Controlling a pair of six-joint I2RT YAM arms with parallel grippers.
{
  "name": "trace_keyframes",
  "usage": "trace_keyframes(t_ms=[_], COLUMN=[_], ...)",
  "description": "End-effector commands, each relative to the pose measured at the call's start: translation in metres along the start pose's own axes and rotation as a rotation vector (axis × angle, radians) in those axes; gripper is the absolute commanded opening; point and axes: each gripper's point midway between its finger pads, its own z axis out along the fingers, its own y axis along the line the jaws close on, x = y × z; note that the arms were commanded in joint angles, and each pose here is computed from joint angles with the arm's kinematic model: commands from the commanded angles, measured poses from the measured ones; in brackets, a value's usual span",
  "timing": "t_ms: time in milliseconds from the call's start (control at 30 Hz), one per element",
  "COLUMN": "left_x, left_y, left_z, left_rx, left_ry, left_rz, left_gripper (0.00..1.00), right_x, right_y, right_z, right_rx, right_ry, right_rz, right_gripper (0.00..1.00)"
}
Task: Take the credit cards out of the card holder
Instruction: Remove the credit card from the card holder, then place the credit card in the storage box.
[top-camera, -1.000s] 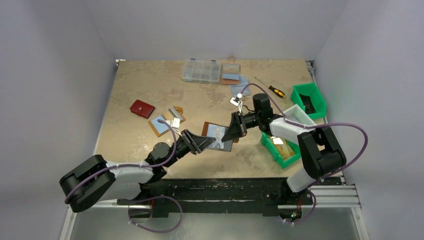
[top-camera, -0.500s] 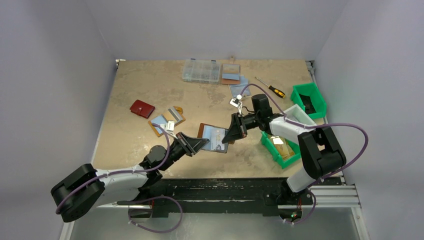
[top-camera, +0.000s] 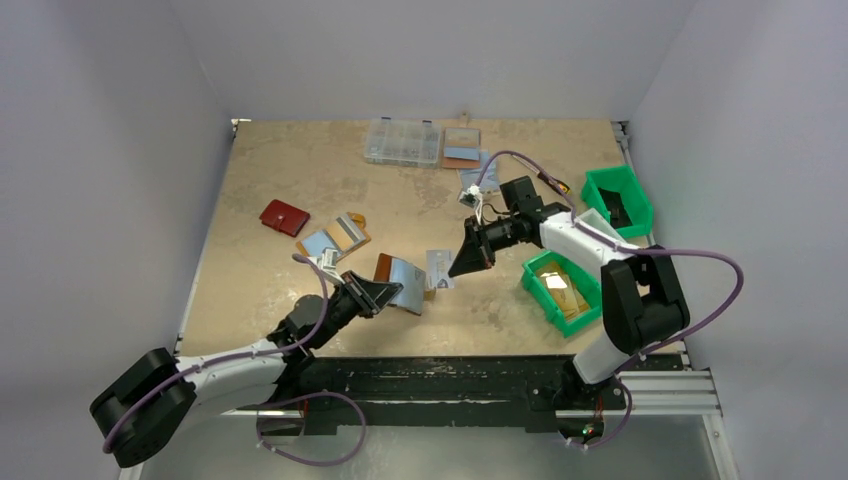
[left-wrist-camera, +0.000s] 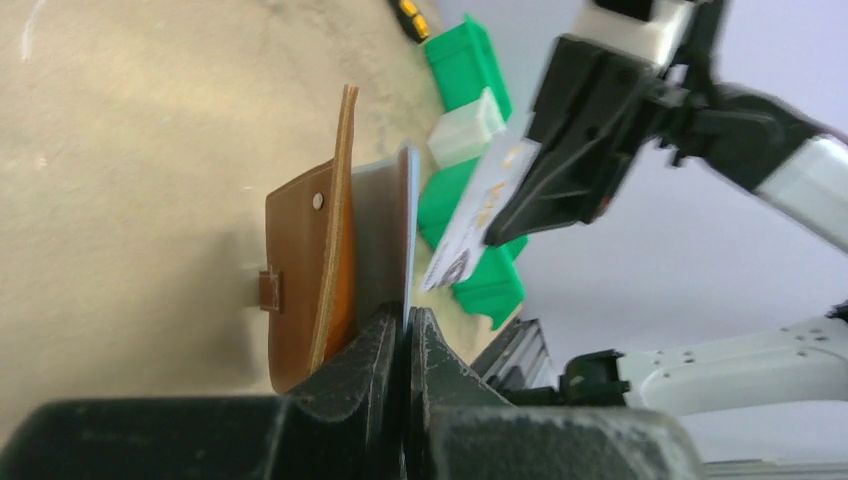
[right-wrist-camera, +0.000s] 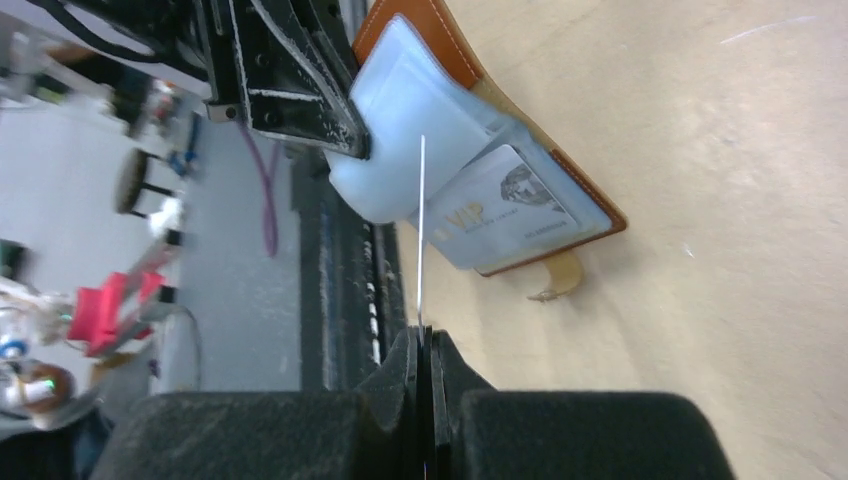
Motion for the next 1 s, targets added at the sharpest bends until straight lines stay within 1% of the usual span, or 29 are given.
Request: trace_keyframes(t_ms=[0, 133, 233, 333, 433, 467, 533, 767, 867, 933, 967], left_x=[0.012, 0.023, 0.032, 0.034, 0.031, 0.029, 0.024, -0.003, -0.019, -0.03, -0.034], left_y=[0.025, 0.05, 0.07, 0.085, 0.095, 0.099, 0.101, 0.081, 0.07, 0.06, 0.056], left_z=[-0.007, -0.014, -0.017, -0.016, -0.02, -0.022, -0.025, -0.027, -0.028, -0.028, -0.028], left_rx=[-0.061, -0.13, -0.233, -0.35, -0.438, -0.466, -0.504, -0.546, -0.56, -0.558, -0.557], left_ry=[0.048, 0.097, 0.16, 0.202, 0.232, 0.234, 0.24, 0.207, 0.173, 0.149, 0.139], left_rz=[-0.016, -0.043, -0.042, -0.001, 0.07, 0.094, 0.127, 0.216, 0.253, 0.273, 0.279], left_gripper=[0.0, 0.0, 0.0, 0.0, 0.0, 0.03, 0.14, 0.5, 0.72, 0.84, 0.86], right_x=[0.003, 0.001, -0.007, -0.015, -0.015, -0.012, -0.007, 0.012, 0.022, 0.027, 0.029], right_y=[-0.012, -0.018, -0.018, -0.015, -0.01, -0.008, -0.004, 0.003, 0.003, 0.001, 0.0], right_z=[-0.024, -0.049, -0.074, -0.105, -0.137, -0.145, -0.166, -0.242, -0.269, -0.29, -0.3], right_rx=[0.167, 0.273, 0.349, 0.422, 0.496, 0.515, 0.571, 0.836, 0.909, 0.955, 0.978], right_ry=[0.128, 0.163, 0.156, 0.127, 0.131, 0.149, 0.186, 0.264, 0.298, 0.299, 0.301], right_rz=[-0.244, -0.336, -0.378, -0.395, -0.4, -0.402, -0.392, -0.37, -0.349, -0.319, -0.308], right_gripper=[0.0, 0.0, 0.0, 0.0, 0.0, 0.0, 0.0, 0.0, 0.0, 0.0, 0.0])
